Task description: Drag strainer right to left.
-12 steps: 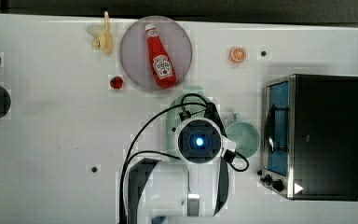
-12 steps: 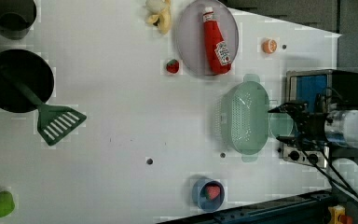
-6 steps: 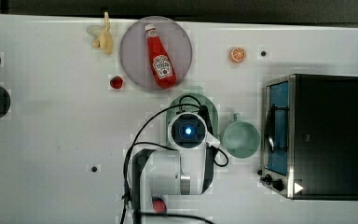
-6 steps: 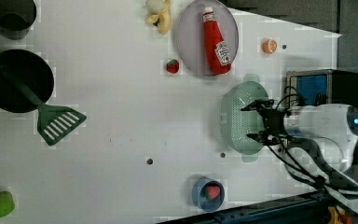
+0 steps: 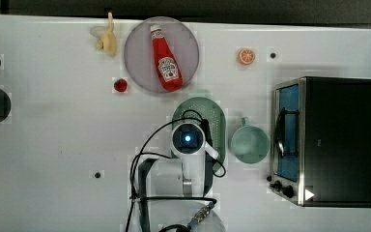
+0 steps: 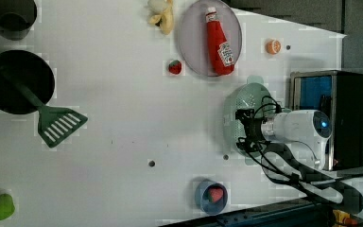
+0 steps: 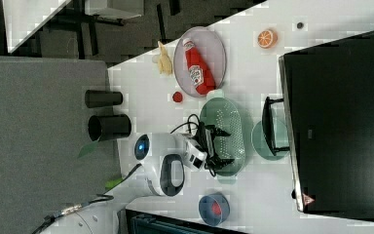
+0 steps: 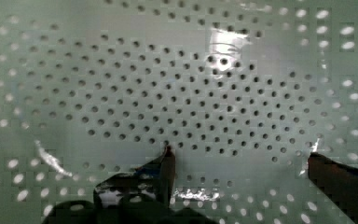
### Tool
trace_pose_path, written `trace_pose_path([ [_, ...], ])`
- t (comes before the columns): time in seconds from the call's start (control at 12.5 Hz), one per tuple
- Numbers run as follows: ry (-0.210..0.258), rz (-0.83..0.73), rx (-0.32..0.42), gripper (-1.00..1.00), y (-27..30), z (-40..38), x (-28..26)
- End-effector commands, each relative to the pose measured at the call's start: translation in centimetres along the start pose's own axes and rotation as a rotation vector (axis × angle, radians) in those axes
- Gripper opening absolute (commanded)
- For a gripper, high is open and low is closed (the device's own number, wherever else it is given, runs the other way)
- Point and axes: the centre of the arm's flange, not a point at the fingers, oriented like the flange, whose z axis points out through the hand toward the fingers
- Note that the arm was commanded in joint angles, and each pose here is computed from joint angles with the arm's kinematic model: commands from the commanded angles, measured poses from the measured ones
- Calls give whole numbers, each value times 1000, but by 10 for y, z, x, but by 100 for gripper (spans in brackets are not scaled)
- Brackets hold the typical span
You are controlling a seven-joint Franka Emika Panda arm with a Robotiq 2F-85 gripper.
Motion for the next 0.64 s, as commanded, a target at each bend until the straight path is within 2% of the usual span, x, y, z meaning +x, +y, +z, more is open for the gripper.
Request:
trace_pose_path([
  [0.08, 0, 38, 58, 100, -13, -15, -26],
  [0.64, -15, 94, 62, 100, -19, -16, -87],
])
